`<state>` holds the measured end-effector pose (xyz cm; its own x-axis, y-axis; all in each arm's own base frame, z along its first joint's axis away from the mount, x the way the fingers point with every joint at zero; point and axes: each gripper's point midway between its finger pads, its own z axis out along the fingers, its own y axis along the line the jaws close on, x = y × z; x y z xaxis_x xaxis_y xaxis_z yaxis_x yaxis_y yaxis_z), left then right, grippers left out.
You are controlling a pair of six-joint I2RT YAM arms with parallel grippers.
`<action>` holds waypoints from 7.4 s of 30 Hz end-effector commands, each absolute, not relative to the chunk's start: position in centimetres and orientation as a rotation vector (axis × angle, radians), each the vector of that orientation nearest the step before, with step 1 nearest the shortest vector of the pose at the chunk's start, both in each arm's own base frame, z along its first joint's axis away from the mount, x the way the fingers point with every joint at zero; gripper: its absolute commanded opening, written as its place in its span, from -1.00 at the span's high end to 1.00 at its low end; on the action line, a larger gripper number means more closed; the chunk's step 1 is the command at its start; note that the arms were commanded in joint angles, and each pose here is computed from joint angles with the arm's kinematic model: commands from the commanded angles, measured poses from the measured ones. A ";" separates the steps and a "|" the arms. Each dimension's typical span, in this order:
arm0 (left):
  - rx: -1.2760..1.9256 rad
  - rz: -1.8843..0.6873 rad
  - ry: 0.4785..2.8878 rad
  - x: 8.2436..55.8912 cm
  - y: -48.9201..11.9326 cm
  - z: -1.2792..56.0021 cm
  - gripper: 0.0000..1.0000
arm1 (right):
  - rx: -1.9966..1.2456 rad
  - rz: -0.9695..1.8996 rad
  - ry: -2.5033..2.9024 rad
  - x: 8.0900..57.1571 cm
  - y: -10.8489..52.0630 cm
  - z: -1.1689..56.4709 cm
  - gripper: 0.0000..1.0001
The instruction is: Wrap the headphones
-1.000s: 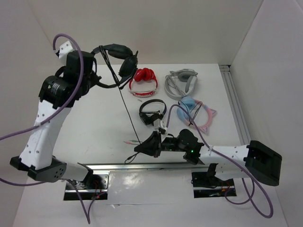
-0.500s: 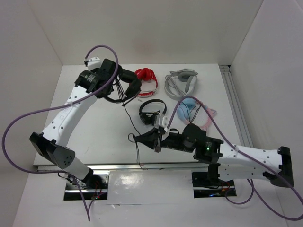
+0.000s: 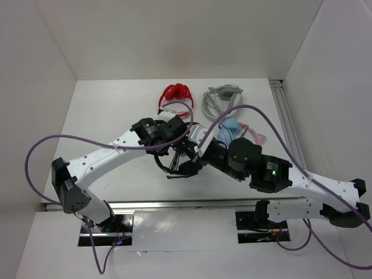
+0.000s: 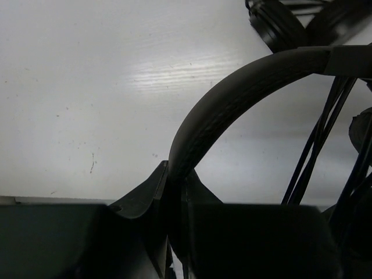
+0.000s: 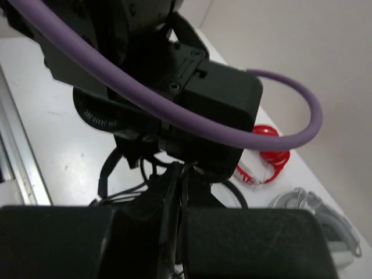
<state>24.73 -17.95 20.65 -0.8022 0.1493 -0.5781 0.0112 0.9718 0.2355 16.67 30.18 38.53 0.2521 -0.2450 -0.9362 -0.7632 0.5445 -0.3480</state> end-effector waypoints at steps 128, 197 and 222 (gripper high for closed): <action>-0.046 -0.774 2.142 18.6 -21.8 41.4 1.00 | -0.477 0.887 1.142 26.7 28.7 33.6 -0.35; -0.285 -0.777 1.997 21.7 -18.9 45.1 1.00 | -0.599 1.232 1.377 24.6 34.6 19.5 -0.03; -0.272 -0.828 2.021 20.2 -18.6 44.2 1.00 | -0.528 1.120 1.388 29.1 36.5 19.9 -0.14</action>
<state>20.21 -18.15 41.24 -0.6070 -0.3964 -0.6888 0.0885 0.8276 -0.5543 28.17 36.00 18.15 -0.2410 0.2658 -0.9334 -0.8445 0.4164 0.3366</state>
